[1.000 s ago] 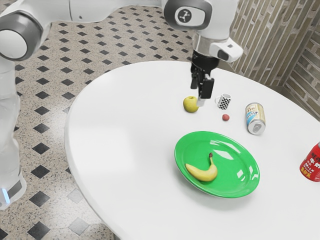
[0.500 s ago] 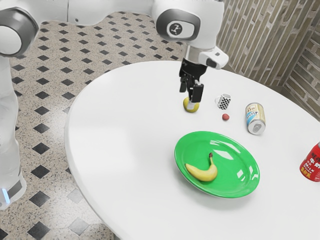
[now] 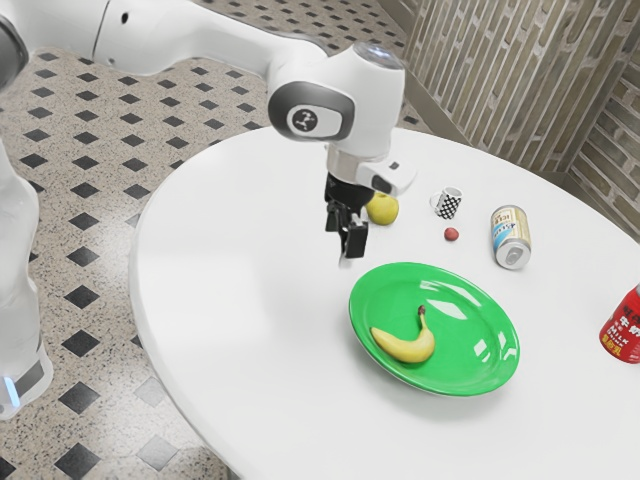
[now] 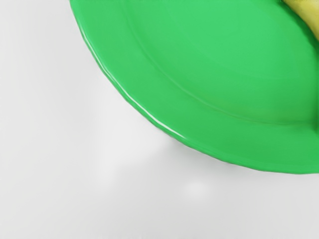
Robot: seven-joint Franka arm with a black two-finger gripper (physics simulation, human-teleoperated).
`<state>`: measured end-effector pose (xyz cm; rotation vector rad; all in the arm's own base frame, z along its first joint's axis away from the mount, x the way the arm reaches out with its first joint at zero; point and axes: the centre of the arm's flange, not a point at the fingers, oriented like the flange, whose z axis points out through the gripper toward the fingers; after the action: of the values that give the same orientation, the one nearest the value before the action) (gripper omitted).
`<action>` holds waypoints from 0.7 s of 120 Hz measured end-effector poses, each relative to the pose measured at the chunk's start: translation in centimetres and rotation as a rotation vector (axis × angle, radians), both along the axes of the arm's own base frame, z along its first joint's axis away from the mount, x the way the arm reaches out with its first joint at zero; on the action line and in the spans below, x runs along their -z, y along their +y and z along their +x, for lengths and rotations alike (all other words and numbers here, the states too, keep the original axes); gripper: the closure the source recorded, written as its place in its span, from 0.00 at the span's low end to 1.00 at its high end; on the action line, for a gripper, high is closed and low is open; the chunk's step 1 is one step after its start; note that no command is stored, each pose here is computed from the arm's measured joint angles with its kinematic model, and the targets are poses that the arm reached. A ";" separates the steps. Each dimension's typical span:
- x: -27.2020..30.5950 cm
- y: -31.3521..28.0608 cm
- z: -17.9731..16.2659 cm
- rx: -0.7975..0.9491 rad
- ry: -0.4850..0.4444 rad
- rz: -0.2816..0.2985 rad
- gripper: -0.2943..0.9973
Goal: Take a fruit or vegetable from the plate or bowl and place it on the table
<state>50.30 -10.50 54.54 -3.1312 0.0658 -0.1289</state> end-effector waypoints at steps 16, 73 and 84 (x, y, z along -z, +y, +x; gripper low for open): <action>-0.5 0.1 0.0 -0.006 -0.023 0.006 0.23; -1.7 -4.4 0.1 0.057 -0.063 0.010 0.23; -2.6 -4.0 1.9 0.045 -0.077 0.008 0.23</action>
<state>52.19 -14.49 57.14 -3.1138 0.1360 -0.2483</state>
